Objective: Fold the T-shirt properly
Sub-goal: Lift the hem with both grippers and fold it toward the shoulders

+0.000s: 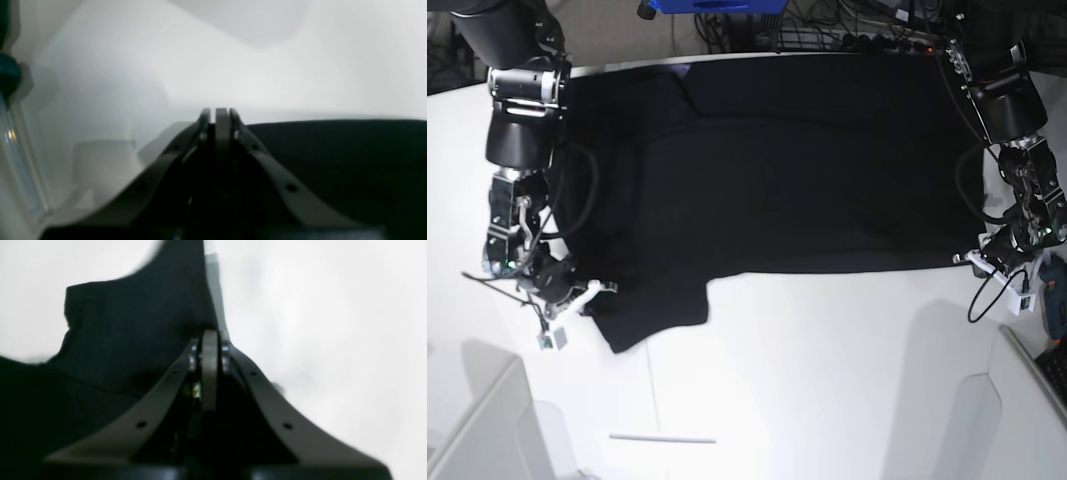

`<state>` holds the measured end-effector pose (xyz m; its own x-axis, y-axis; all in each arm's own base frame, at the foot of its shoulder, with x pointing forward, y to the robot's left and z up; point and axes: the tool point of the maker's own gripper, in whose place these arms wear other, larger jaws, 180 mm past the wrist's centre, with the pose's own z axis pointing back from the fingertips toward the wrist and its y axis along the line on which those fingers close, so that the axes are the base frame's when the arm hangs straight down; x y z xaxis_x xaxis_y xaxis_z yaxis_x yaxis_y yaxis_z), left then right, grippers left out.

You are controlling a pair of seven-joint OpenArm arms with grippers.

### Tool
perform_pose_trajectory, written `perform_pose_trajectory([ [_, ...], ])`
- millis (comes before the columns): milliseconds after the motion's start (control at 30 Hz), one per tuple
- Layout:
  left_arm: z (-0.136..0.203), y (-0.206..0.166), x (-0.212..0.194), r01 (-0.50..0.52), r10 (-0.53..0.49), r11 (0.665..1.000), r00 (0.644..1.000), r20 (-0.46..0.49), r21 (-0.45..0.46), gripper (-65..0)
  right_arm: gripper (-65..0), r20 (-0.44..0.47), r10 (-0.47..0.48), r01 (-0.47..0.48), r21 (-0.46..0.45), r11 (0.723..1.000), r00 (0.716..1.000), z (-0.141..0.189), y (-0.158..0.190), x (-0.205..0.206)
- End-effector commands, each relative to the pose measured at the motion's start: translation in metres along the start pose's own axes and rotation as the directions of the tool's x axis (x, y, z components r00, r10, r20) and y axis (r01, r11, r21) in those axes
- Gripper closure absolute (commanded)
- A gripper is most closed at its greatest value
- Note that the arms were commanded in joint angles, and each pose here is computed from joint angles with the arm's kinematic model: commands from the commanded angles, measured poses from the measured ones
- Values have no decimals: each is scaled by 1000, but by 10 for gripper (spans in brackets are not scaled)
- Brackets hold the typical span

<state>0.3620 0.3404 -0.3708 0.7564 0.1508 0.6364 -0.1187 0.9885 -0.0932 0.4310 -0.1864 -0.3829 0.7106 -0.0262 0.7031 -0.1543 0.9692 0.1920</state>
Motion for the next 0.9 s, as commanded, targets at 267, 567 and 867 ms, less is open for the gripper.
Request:
perform_pose_trajectory([
  [267, 22, -1, 18, 73, -74, 997, 994, 78, 19, 0, 0, 62, 56, -56, 5, 998, 997, 20, 10, 16],
  [567, 40, 11, 6, -58, 63, 998, 988, 140, -33, 0, 0, 62, 43, -41, -33, 999, 997, 42, -2, 9],
  [867, 48, 9, -19, -126, 141, 984, 983, 117, -124, 0, 0, 49, 85, -83, -43, 996, 995, 58, 5, -4],
])
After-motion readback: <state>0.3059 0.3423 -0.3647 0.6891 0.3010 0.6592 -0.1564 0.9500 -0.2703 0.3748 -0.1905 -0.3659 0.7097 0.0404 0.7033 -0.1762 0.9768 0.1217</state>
